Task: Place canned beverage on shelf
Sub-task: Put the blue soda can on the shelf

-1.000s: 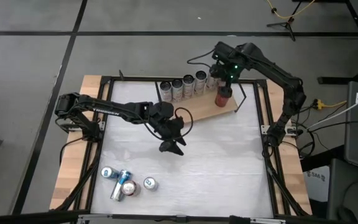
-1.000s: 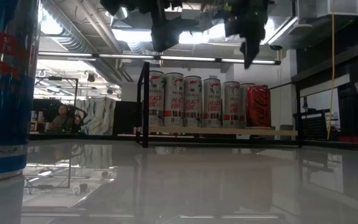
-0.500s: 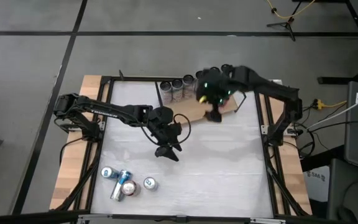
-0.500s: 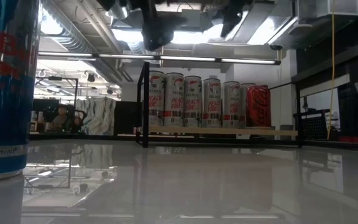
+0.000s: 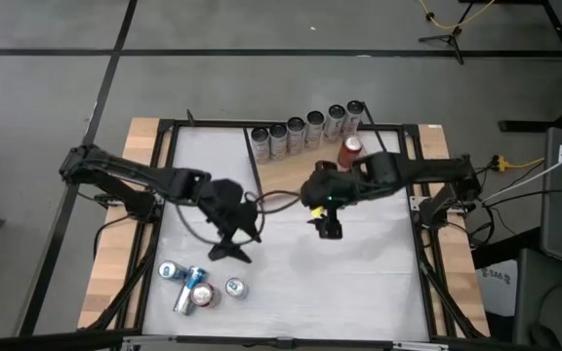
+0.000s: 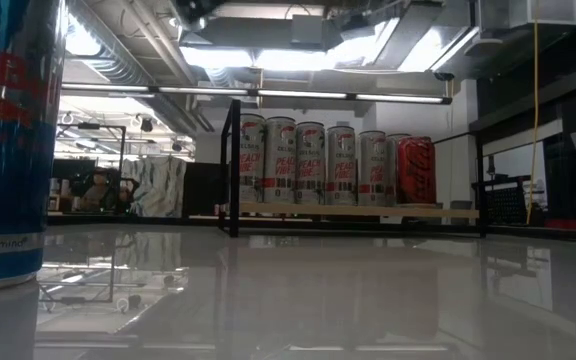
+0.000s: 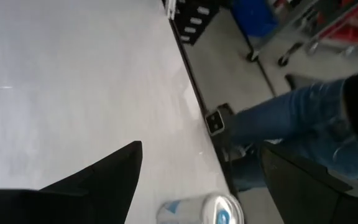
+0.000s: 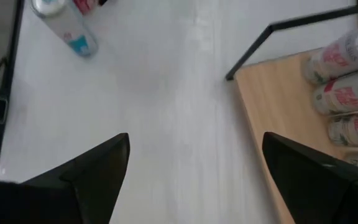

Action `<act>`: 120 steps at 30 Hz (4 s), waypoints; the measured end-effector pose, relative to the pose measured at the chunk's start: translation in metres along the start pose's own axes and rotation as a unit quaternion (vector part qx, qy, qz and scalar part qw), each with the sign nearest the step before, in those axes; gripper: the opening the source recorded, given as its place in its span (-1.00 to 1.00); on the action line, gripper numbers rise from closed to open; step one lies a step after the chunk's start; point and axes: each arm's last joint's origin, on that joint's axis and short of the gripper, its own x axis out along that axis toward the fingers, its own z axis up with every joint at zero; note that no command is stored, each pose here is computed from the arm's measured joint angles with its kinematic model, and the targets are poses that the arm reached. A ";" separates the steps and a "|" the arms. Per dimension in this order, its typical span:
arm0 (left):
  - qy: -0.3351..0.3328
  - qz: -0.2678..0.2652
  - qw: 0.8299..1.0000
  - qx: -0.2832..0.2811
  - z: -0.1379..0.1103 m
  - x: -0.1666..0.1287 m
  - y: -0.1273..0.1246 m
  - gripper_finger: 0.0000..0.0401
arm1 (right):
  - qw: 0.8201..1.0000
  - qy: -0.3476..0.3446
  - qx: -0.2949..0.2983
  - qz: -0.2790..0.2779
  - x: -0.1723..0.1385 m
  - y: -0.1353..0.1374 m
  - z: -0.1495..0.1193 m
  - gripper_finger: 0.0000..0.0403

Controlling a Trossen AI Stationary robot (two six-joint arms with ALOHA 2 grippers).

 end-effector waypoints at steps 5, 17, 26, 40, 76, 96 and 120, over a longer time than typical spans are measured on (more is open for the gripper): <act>0.040 0.019 0.997 0.060 -0.018 0.011 -0.029 0.57 | 0.999 -0.034 -0.002 0.002 -0.002 0.016 0.004 0.80; 0.101 0.096 0.981 0.138 -0.047 0.019 -0.059 0.57 | 0.996 -0.094 0.000 0.015 -0.004 0.023 0.015 0.80; 0.126 0.095 0.974 0.164 -0.060 0.035 -0.072 0.57 | 0.994 -0.110 -0.001 0.024 0.000 0.024 0.020 0.80; 0.138 0.136 0.973 0.124 -0.076 0.078 -0.077 0.57 | 0.994 -0.101 -0.015 0.022 0.004 0.025 0.019 0.80; 0.066 0.206 0.976 -0.035 -0.088 0.080 -0.096 0.57 | 0.996 -0.080 -0.018 0.019 0.005 0.024 0.015 0.80; 0.106 0.230 0.967 -0.016 -0.106 0.108 -0.092 0.57 | 0.996 -0.081 -0.017 0.019 0.005 0.024 0.015 0.80; 0.094 0.211 0.959 0.166 -0.042 0.104 -0.003 0.05 | 0.997 -0.065 -0.032 0.017 0.004 0.024 0.012 0.80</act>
